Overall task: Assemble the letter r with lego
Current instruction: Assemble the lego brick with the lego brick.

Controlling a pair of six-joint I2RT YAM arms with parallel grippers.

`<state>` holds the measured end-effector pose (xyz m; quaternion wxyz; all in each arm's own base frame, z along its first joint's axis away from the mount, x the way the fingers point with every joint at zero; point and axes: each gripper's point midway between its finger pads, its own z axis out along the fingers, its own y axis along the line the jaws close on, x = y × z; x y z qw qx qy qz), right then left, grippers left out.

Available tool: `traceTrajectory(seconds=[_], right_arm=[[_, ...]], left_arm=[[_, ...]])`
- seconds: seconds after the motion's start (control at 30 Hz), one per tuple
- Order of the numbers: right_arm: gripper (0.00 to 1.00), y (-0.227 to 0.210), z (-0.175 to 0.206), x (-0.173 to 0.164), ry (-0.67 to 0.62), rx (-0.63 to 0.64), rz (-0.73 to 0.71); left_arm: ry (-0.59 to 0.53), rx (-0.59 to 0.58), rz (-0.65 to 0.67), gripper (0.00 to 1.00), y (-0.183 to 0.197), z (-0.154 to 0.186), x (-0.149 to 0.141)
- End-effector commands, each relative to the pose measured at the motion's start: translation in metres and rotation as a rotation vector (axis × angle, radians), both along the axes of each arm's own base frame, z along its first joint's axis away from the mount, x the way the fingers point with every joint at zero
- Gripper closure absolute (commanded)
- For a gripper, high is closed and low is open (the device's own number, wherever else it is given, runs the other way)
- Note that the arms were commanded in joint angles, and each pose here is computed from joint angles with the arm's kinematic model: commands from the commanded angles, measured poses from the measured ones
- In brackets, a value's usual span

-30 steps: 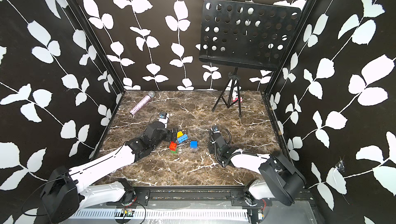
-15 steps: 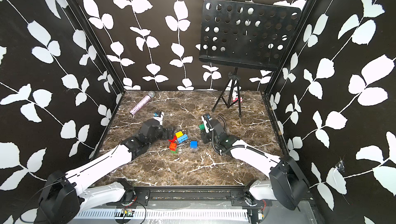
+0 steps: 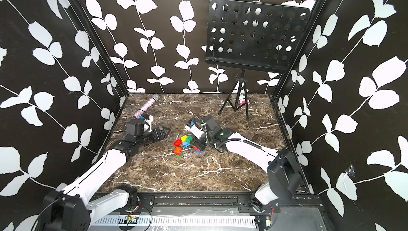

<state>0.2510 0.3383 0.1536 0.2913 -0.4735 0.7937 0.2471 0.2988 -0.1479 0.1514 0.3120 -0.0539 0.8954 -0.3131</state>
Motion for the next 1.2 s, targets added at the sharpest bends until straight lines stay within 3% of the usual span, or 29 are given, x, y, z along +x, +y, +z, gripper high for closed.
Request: traceTrajectory(seconds=[0.0, 0.4, 0.6, 1.17], right_arm=[[0.89, 0.014, 0.010, -0.007, -0.053, 0.004, 0.112], [0.89, 0.041, -0.011, -0.016, -0.043, 0.024, 0.258], [0.90, 0.049, -0.007, -0.019, -0.084, 0.032, 0.273], [0.90, 0.061, -0.021, -0.017, -0.091, 0.015, 0.256]], left_arm=[[0.099, -0.112, -0.113, 0.07, -0.022, -0.012, -0.021], [0.181, -0.168, -0.185, 0.09, -0.032, -0.029, -0.040], [0.130, -0.257, -0.225, 0.09, -0.042, -0.014, -0.042], [0.208, -0.240, -0.245, 0.19, -0.041, -0.035, -0.056]])
